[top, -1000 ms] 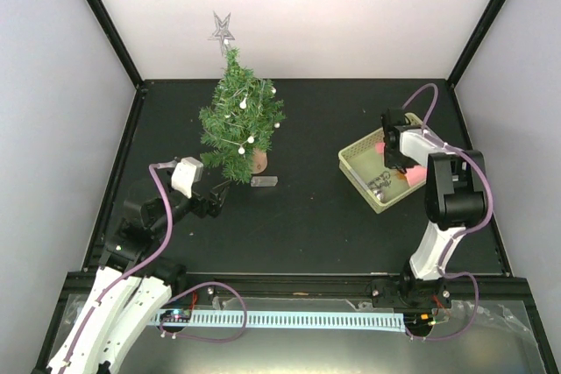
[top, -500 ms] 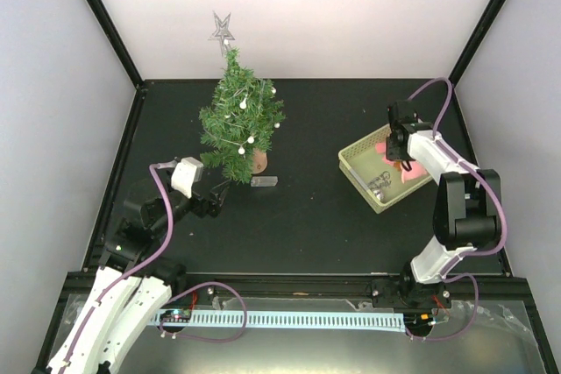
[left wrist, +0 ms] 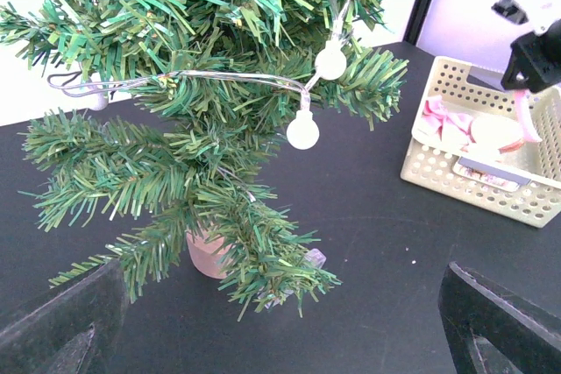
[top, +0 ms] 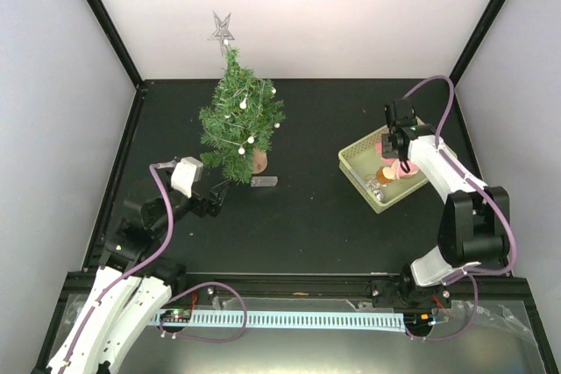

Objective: Decorate the small christmas tree
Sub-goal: Pick up the decoration item from the storage box.

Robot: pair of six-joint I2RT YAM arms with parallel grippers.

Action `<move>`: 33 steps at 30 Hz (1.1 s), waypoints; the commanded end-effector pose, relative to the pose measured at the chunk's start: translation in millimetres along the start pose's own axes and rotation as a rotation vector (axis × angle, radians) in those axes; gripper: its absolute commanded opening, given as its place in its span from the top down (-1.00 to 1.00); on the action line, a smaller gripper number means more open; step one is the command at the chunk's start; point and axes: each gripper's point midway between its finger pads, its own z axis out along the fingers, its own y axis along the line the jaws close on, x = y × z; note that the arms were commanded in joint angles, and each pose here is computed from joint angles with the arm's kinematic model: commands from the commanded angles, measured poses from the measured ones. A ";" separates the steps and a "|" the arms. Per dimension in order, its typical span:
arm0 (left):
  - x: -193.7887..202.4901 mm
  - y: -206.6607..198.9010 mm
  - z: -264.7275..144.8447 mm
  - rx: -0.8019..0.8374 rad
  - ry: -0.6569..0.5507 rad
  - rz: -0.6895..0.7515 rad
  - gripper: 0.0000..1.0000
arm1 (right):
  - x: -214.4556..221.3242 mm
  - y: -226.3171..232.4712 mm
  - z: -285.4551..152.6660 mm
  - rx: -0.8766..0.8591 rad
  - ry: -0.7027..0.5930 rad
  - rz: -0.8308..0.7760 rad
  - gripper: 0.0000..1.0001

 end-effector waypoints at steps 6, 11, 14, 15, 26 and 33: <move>-7.3 3.7 -0.2 -0.025 -0.010 0.011 -0.98 | -36.7 5.3 -64.0 -0.050 -0.150 0.007 0.98; -17.5 6.0 -8.2 -0.050 -0.032 -0.039 -0.98 | -58.3 34.1 -140.2 -0.240 -0.299 -0.031 0.98; -23.6 -8.7 -12.0 0.032 -0.085 -0.030 -0.98 | -61.4 47.1 -181.3 -0.339 -0.389 -0.052 0.98; -25.2 -14.5 -13.3 0.065 -0.098 -0.029 -0.98 | -61.5 48.6 -191.5 -0.362 -0.407 -0.053 0.98; -51.8 -75.9 -30.8 0.446 -0.136 -0.168 -0.72 | -28.9 100.3 -356.5 -1.084 -0.931 -0.234 0.98; -44.7 -73.5 -29.1 0.432 -0.120 -0.191 -0.68 | 21.2 110.2 -417.5 -1.293 -1.277 -0.464 0.98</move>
